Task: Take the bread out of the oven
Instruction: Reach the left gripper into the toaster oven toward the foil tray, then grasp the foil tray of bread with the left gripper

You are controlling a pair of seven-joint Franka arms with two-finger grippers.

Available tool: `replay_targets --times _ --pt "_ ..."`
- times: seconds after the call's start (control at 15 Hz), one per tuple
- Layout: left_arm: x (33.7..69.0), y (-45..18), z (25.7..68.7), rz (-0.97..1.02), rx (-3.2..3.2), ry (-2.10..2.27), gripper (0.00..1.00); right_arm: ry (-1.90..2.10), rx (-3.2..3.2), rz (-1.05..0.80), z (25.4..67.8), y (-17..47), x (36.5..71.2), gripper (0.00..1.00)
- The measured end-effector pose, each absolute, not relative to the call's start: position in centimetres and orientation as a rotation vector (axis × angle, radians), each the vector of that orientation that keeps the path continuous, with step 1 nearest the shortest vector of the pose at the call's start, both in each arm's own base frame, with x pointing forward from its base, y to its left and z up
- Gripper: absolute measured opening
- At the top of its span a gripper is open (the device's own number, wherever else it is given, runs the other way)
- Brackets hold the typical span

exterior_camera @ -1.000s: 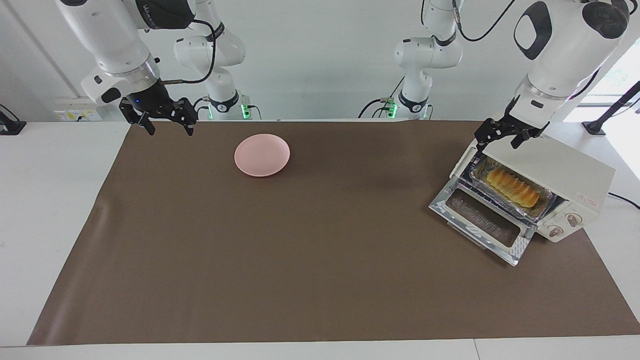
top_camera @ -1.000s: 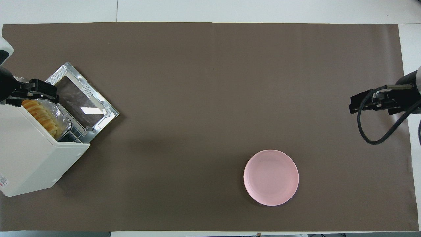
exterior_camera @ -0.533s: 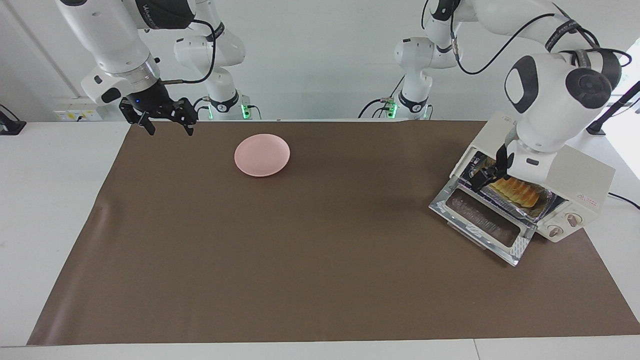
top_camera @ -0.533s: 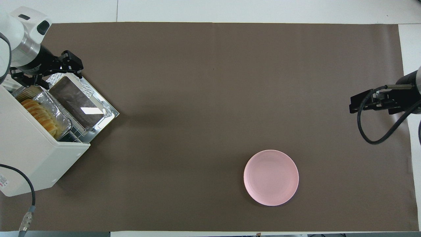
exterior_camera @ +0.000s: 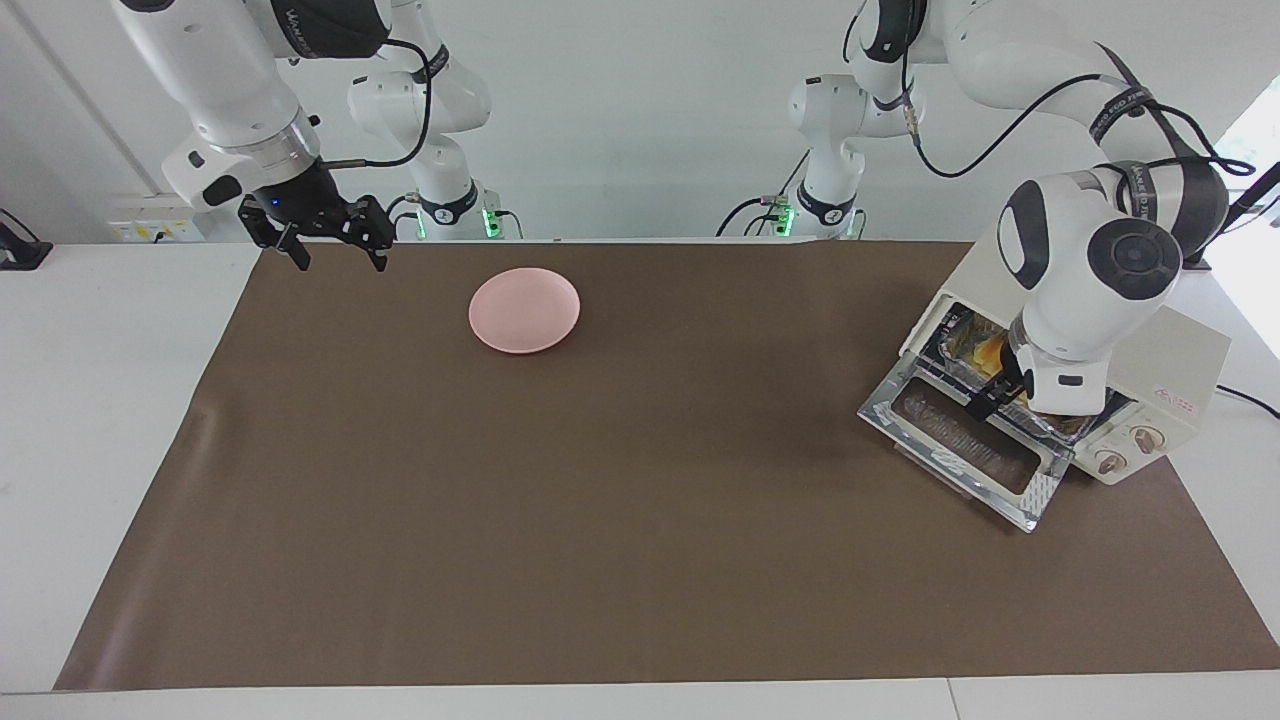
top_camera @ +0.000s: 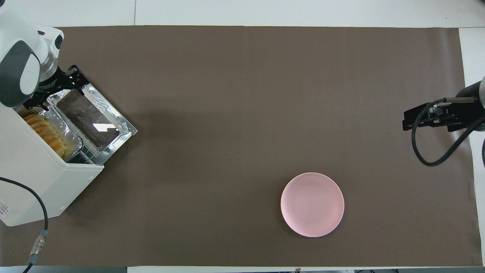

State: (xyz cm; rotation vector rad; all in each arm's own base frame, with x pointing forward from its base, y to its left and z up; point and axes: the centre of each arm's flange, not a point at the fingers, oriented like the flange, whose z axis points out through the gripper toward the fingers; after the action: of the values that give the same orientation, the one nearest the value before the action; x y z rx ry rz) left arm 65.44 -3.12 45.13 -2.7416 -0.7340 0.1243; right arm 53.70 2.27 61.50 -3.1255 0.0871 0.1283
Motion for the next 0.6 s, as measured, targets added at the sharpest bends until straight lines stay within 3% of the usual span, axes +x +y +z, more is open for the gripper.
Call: replay_targets --times 0.6 --pt "63.6 -1.0 40.9 0.132 -2.684 -0.807 1.0 0.087 -3.125 0.128 61.5 2.3 53.7 1.0"
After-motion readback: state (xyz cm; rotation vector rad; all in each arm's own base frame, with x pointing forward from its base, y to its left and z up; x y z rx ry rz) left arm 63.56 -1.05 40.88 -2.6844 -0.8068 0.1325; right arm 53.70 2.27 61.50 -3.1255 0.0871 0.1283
